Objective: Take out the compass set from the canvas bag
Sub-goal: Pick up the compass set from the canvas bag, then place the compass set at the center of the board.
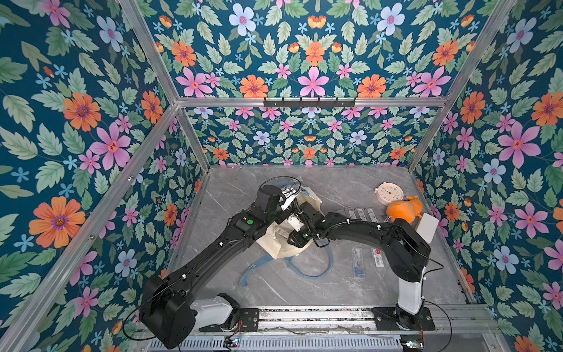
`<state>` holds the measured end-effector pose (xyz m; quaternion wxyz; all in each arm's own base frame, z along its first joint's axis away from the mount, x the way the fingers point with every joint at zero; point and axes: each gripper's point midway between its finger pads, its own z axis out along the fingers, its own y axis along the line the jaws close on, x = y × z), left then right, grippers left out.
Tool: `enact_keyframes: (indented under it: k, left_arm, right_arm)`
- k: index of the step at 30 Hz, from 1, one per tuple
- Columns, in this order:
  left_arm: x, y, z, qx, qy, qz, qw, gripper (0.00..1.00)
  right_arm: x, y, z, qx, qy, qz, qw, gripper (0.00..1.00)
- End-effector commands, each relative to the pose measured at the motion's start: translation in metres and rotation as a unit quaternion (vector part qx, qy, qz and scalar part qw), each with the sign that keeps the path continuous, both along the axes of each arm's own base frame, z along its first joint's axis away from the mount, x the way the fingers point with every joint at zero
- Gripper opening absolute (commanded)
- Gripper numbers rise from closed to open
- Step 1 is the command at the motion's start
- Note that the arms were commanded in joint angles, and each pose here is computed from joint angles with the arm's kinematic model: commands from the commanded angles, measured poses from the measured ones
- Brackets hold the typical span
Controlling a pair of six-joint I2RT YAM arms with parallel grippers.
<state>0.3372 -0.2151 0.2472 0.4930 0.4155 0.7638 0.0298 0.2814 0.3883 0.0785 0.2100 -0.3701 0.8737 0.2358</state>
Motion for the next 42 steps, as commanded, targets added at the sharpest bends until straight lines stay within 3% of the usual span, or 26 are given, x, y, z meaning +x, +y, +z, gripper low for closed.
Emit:
enact_keyframes:
  k: [1, 9, 18, 24, 30, 36, 39, 42]
  left_arm:
    - [-0.003, -0.002, -0.002, 0.003, 0.007, -0.01, 1.0, 0.0]
    - [-0.002, -0.002, 0.007, -0.006, 0.003, -0.005, 1.0, 0.0]
    - [0.003, -0.003, 0.008, -0.015, 0.005, 0.008, 1.0, 0.0]
    - [0.003, 0.001, 0.012, -0.014, -0.003, 0.017, 1.0, 0.0]
    - [0.003, 0.002, 0.011, -0.015, -0.004, 0.017, 1.0, 0.0]
    - [0.003, 0.0, 0.007, -0.016, 0.002, 0.016, 1.0, 0.0]
    - [0.003, 0.0, 0.007, -0.018, 0.001, 0.015, 1.0, 0.0]
    - [0.002, 0.0, 0.007, -0.02, 0.001, 0.014, 1.0, 0.0]
  right_arm:
    - [-0.007, -0.001, 0.018, 0.02, 0.003, -0.021, 1.0, 0.3]
    - [-0.04, -0.022, 0.015, -0.003, 0.044, -0.04, 0.998, 0.3]
    - [-0.078, -0.032, 0.057, 0.017, 0.03, -0.026, 0.999, 0.31]
    - [-0.111, -0.07, 0.05, -0.029, 0.049, -0.042, 0.998, 0.31]
    - [-0.131, -0.145, 0.063, -0.052, 0.056, -0.163, 0.984, 0.32]
    - [-0.135, -0.206, 0.035, -0.098, 0.071, -0.317, 0.941, 0.29]
    - [-0.134, -0.207, 0.016, -0.093, 0.095, -0.358, 0.924, 0.28]
    - [-0.129, -0.196, 0.002, -0.081, 0.106, -0.369, 0.92, 0.28]
